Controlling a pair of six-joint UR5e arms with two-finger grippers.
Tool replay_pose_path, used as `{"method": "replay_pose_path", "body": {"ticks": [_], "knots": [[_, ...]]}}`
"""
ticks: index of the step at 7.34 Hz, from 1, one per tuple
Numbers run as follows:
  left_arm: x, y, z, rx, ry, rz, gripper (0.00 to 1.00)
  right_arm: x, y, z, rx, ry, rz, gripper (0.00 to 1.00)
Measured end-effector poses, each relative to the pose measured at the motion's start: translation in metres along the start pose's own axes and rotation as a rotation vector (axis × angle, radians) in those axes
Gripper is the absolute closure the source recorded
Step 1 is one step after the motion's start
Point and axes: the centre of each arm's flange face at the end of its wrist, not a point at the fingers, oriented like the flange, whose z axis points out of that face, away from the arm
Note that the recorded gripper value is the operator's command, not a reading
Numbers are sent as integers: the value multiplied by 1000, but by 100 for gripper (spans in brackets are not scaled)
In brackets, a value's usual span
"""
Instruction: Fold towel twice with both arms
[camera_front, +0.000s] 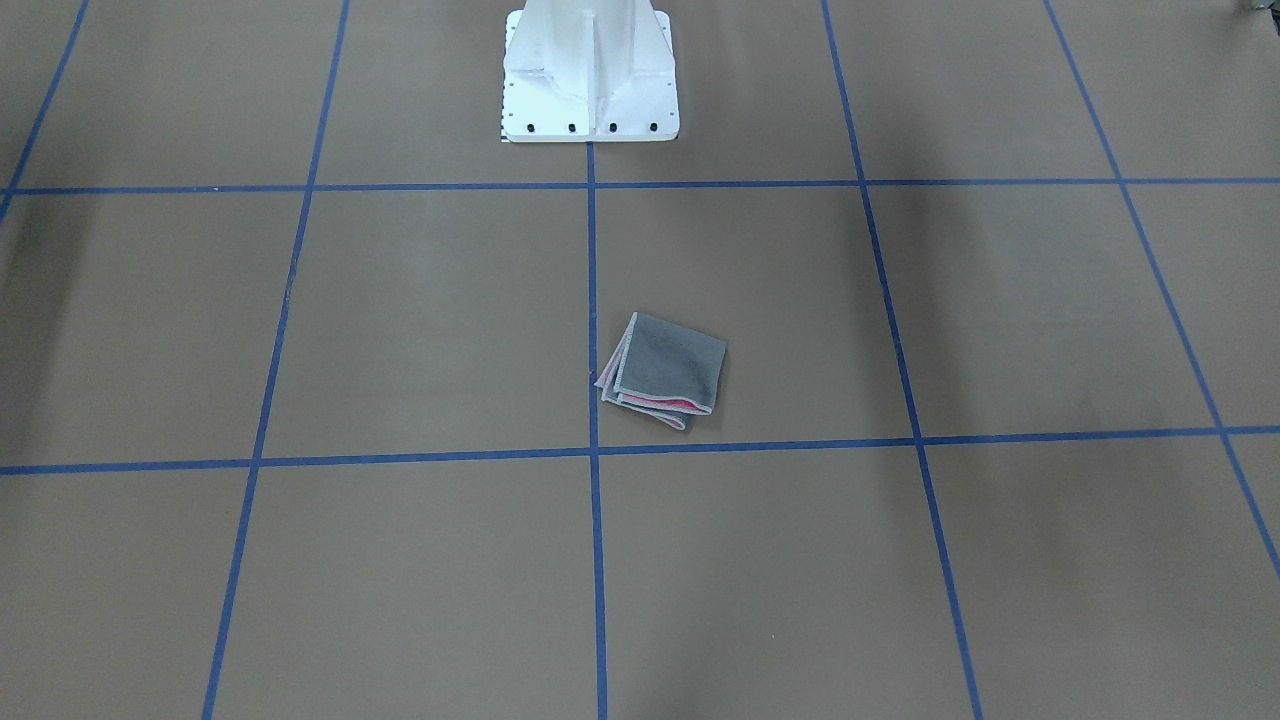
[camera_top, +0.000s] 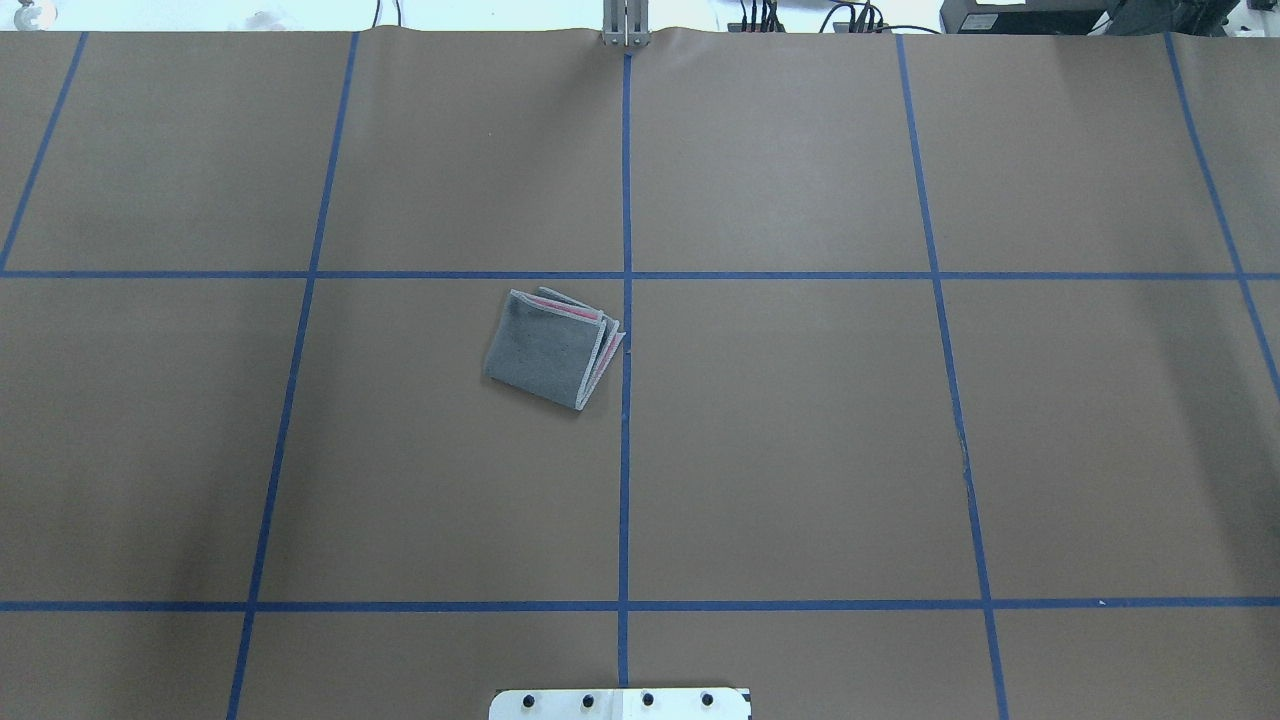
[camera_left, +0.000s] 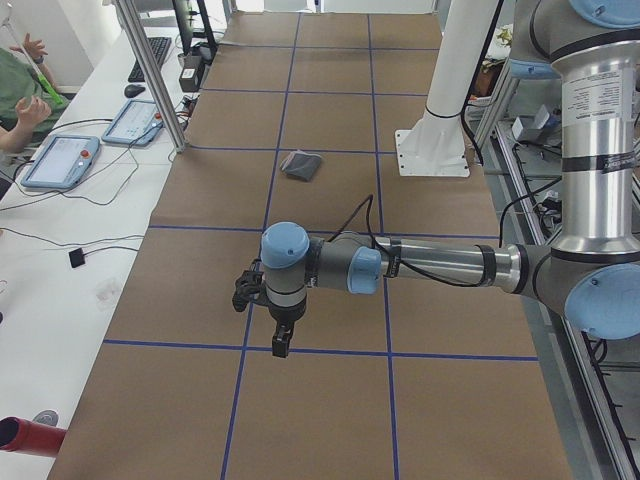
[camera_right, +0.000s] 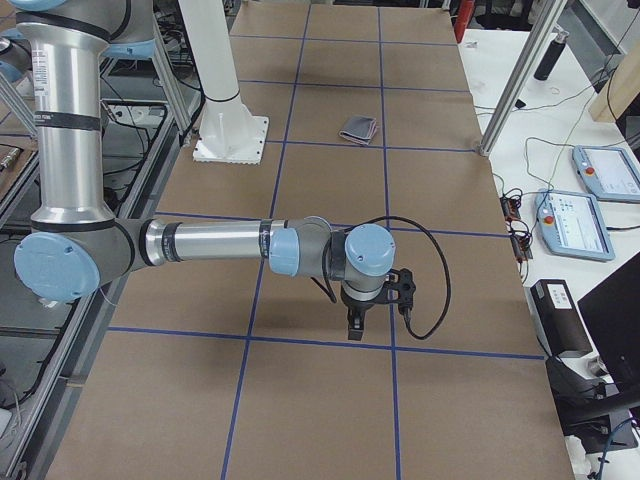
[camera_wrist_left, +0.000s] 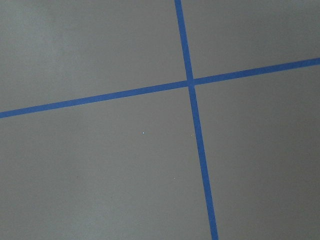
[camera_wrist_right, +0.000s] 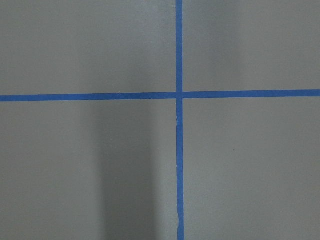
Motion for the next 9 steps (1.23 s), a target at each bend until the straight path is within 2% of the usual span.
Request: {"method": "replay_pose_path", "body": {"ticks": [3,6,9], "knots": [[4,-3,0,4,46,1,0,7,9,5,-9,4,11,0],[7,-5,-2,9,56,6,0,11,15,8,-13,7,12,0],[6,-5,-1,8,56,5,0,12,14,9,13,11,-25,0]]}}
